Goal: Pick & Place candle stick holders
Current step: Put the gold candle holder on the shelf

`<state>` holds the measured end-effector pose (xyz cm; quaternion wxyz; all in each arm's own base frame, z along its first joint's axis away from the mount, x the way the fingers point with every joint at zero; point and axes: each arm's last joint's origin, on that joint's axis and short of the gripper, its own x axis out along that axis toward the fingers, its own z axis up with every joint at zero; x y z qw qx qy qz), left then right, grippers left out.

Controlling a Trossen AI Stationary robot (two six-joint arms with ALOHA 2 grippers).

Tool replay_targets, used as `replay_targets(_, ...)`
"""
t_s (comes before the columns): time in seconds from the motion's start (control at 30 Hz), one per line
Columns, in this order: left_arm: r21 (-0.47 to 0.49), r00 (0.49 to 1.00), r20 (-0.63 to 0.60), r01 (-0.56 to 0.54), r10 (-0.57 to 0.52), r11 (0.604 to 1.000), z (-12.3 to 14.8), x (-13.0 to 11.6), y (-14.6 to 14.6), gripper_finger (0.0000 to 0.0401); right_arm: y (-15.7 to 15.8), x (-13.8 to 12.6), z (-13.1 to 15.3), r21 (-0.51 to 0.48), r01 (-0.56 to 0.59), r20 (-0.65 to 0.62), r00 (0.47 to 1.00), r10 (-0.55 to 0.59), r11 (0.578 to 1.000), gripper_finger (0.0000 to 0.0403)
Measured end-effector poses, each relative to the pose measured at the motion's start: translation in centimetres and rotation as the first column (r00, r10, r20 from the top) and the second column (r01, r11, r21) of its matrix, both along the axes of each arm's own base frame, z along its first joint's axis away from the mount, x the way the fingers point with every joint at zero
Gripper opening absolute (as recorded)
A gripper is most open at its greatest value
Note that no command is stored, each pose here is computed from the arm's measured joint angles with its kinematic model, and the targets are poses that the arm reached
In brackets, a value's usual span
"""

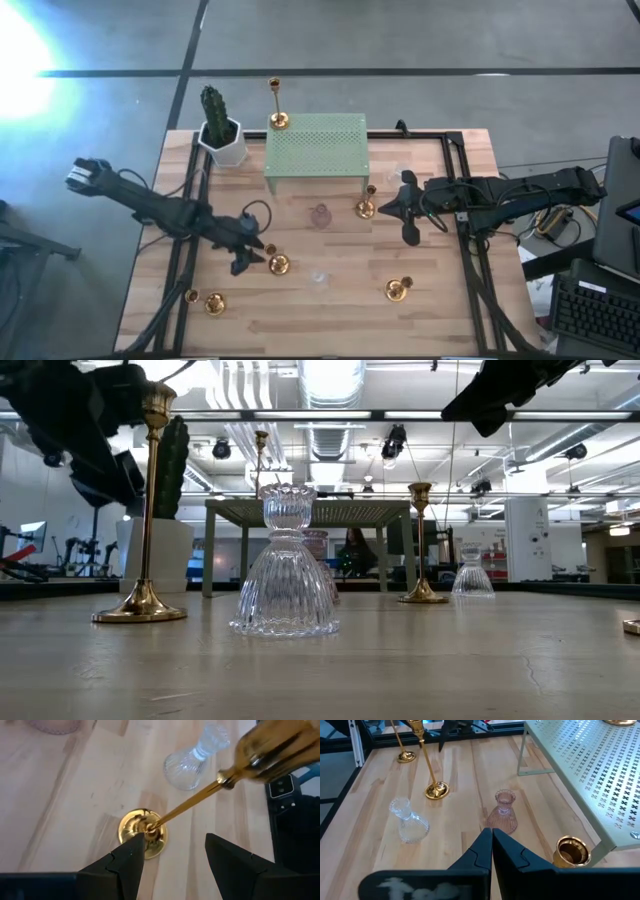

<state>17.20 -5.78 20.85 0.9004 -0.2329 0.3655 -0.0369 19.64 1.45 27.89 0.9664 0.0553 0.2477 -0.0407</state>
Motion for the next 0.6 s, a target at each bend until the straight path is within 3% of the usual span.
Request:
replay_targets(0.2, 0.026, 0.998, 0.056, 0.032, -0.034, 0.999, -1.00, 0.01, 0.00, 0.0213, 0.00, 0.03, 0.06, -0.001, 0.002, 0.007, 1.000, -0.002, 1.000, 0.0008)
replay_targets(0.6, 0.084, 0.964, 0.243, 0.087, -0.105, 0.993, -0.05, 0.80, -0.26, 0.0213, -0.11, 0.09, 0.20, -0.016, 0.035, 0.024, 0.999, -0.035, 0.999, 0.0008)
